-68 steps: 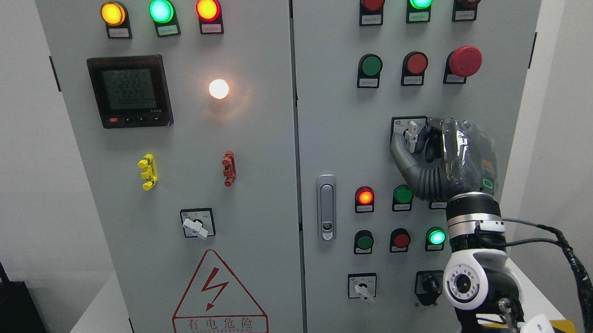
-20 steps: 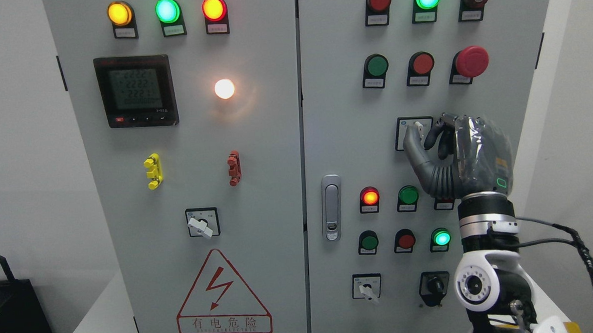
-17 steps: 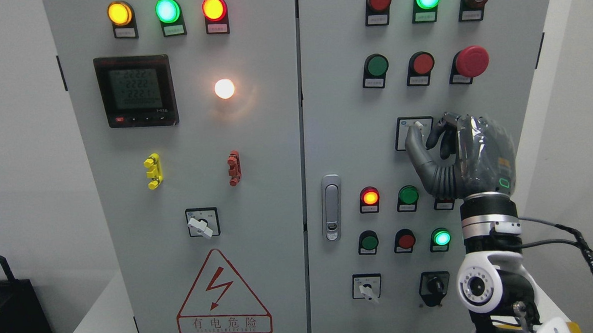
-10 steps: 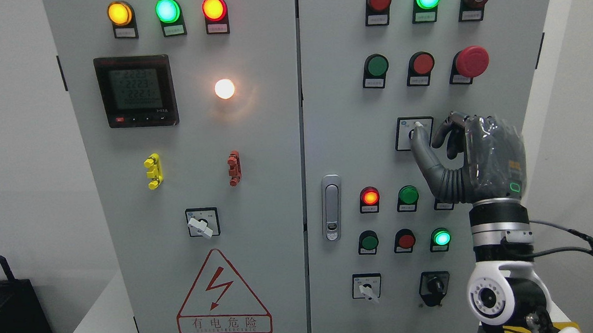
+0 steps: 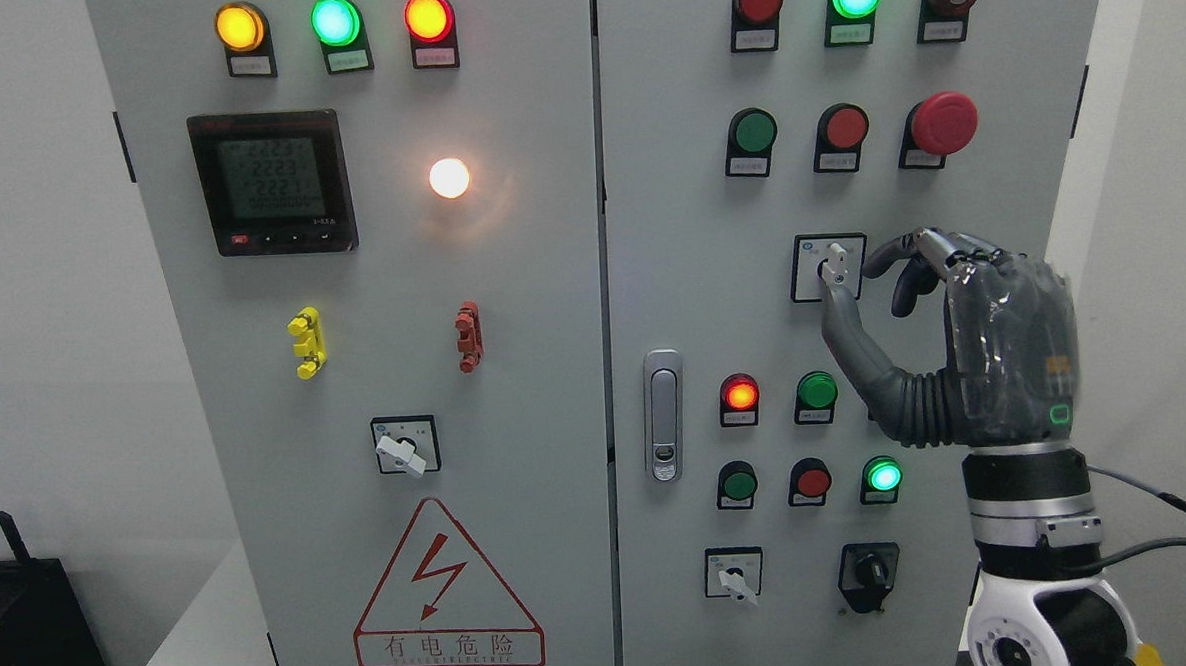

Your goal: Rotate and turn off gray switch

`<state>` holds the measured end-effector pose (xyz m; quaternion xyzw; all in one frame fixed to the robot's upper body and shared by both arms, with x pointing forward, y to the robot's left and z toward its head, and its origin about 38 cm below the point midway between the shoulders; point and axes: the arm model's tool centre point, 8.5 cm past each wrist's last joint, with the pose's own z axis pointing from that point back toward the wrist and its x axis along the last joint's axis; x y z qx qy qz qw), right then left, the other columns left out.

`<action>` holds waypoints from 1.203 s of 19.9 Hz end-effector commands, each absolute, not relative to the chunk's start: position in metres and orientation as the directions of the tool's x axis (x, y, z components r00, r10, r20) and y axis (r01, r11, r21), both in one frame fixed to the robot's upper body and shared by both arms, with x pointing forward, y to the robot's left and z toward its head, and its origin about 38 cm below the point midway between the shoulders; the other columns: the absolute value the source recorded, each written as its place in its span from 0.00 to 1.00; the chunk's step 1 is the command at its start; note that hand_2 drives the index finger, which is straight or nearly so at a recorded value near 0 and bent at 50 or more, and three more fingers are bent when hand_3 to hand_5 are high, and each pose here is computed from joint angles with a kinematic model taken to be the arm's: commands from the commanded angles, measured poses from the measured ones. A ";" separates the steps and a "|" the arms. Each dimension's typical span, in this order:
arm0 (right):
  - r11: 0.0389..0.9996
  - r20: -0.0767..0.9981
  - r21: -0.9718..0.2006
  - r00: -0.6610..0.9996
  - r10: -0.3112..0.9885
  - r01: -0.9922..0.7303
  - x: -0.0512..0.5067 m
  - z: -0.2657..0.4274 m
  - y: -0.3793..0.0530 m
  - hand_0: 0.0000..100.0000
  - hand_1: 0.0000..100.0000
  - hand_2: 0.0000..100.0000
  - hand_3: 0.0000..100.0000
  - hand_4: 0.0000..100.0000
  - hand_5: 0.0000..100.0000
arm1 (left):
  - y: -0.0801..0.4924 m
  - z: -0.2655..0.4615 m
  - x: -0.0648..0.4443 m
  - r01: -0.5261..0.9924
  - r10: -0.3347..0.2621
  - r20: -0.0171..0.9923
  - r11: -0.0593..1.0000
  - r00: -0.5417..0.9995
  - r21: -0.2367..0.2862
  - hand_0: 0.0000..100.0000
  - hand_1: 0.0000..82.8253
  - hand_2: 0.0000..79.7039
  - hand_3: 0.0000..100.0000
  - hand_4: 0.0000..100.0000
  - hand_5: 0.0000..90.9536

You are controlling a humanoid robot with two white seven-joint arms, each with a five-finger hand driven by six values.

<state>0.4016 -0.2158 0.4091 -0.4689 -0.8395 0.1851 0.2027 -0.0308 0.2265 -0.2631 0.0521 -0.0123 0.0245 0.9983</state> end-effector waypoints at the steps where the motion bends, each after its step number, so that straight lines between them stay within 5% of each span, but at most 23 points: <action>1: 0.444 0.102 -0.518 -0.462 0.881 0.731 0.385 0.391 -0.244 0.35 0.31 0.14 0.16 0.04 0.00 | 0.226 -0.263 -0.036 -0.047 0.046 0.013 0.994 0.999 0.101 0.12 0.47 0.00 0.00 0.00 0.00; 3: 0.433 0.097 -0.533 -0.456 0.885 0.727 0.378 0.381 -0.250 0.24 0.30 0.00 0.00 0.00 0.00 | 0.226 -0.263 -0.036 -0.047 0.046 0.013 0.994 0.999 0.100 0.12 0.47 0.00 0.00 0.00 0.00; 24: 0.394 0.088 -0.559 -0.421 0.903 0.729 0.371 0.372 -0.265 0.14 0.28 0.00 0.00 0.00 0.00 | 0.226 -0.263 -0.036 -0.047 0.046 0.013 0.994 0.999 0.100 0.12 0.47 0.00 0.00 0.00 0.00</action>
